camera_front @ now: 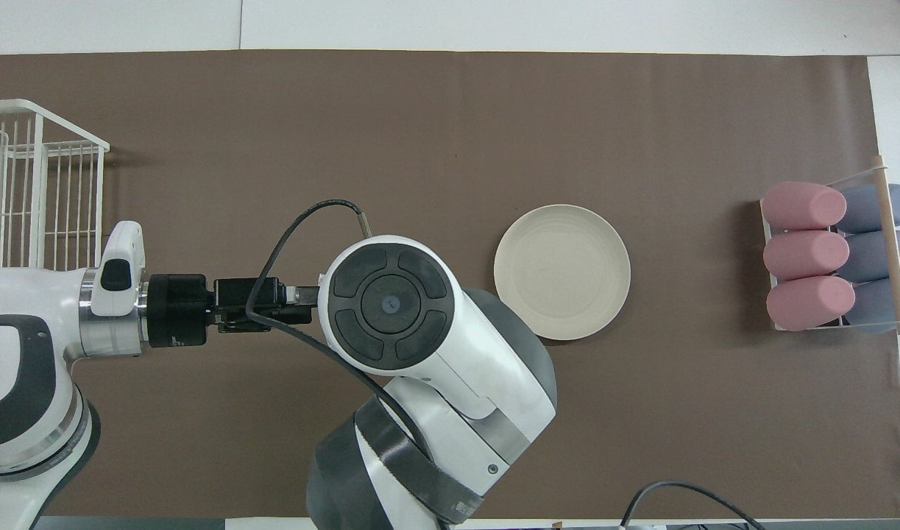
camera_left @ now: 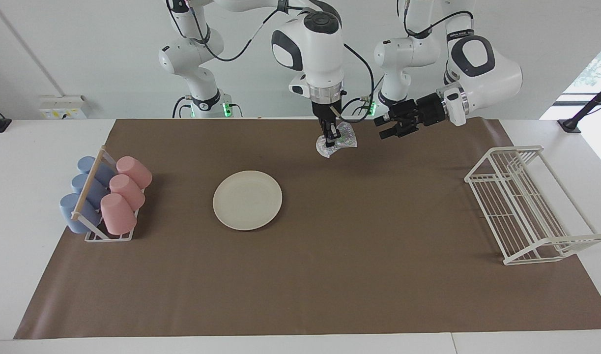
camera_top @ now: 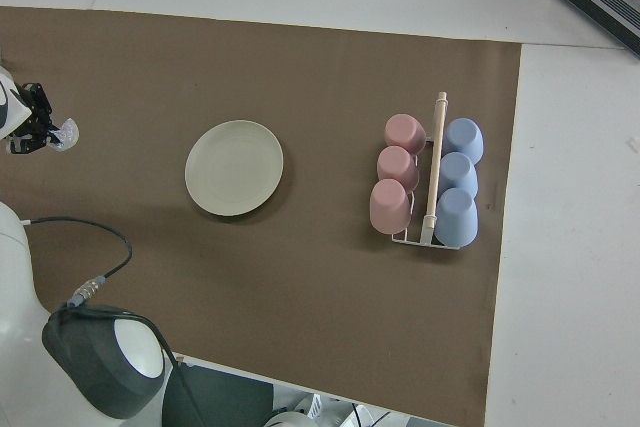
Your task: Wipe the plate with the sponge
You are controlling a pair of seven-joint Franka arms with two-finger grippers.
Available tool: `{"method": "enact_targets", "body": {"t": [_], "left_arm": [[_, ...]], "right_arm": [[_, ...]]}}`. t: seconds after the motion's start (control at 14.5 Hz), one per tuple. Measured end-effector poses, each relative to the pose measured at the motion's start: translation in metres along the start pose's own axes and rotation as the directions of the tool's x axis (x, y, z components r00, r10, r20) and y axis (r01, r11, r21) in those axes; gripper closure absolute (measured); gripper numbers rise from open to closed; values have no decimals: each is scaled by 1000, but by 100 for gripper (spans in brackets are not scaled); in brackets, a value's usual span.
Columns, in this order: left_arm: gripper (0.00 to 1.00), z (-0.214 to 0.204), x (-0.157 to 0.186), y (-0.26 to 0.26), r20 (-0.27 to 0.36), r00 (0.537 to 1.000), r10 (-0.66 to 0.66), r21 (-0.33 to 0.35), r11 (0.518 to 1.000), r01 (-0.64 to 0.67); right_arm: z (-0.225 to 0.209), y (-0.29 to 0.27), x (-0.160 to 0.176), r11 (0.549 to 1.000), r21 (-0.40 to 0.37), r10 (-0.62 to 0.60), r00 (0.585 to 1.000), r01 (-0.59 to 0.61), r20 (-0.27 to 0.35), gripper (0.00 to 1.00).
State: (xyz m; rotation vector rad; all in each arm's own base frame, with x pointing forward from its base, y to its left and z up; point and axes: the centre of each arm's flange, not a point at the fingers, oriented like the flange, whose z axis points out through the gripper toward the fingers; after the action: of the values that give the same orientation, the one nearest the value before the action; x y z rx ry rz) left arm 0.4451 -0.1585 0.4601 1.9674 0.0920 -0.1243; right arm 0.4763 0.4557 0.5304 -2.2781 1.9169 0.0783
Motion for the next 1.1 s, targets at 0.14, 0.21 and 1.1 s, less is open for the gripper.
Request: {"method": "enact_targets", "body": {"t": [0.14,0.21,1.1], "left_arm": [[3,11,-4,-6,12,1000,11,10,1000,-11],[3,14,-6,-8,16,1000,11,12,1000,-12],[93,12,-2,-4,-23,998,-62,-57,996,61]], "right_arm": [[-4,-2,-2,1000,9,2,1000,-2,6,89],[-5,-3,-2,1000,11,2,1000,-2,7,89],[-1,-5,-3,1000,8,2,1000,-2,5,89]]}}
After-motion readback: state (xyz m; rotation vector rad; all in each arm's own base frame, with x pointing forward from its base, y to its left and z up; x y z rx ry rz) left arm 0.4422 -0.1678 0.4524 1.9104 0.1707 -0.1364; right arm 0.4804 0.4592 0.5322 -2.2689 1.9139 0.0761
